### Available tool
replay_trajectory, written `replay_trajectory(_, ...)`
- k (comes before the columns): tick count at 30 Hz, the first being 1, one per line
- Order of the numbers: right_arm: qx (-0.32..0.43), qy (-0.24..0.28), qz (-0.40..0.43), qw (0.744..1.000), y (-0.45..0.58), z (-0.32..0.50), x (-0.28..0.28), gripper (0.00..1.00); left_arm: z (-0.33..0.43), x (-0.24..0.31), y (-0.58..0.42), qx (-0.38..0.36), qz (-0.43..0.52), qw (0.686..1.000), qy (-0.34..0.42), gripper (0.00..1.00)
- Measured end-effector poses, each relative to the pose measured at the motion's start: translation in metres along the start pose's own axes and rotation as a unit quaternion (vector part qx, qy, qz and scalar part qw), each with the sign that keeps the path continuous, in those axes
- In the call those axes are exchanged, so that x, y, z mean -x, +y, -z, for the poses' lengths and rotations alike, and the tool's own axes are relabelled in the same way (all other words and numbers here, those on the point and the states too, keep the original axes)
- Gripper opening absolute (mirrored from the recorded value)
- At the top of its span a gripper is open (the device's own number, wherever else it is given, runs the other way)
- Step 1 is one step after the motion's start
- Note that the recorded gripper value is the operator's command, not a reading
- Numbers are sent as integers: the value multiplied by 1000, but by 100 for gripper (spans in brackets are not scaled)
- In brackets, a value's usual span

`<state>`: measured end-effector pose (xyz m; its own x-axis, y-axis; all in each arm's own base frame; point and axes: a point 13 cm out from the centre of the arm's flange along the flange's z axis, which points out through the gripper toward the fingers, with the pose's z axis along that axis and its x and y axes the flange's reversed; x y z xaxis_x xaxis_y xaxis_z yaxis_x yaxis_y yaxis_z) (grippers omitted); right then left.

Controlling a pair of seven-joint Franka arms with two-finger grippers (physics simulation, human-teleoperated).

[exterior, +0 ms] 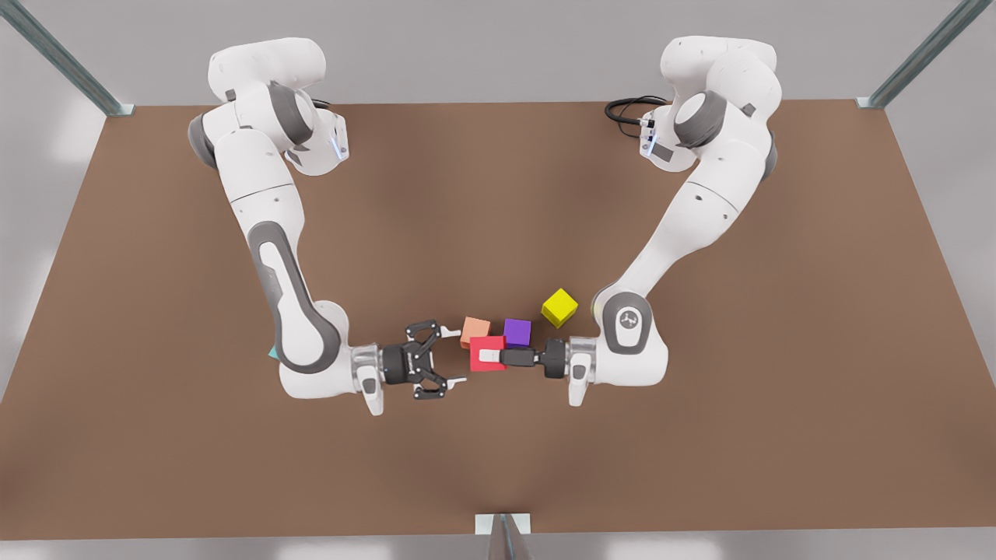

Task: Pick up red wooden cube and pass to hand red wooden cube and place in blue wooden cube

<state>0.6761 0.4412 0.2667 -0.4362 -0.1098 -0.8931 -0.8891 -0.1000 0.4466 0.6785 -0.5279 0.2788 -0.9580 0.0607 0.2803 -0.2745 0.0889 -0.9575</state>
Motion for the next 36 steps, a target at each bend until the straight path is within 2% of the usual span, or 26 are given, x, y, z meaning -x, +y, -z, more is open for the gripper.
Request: replay_trajectory(36, 2, -6, 34, 999, 6, -31, 12, 100, -27, 1, 11, 6, -5, 1000, -12, 60)
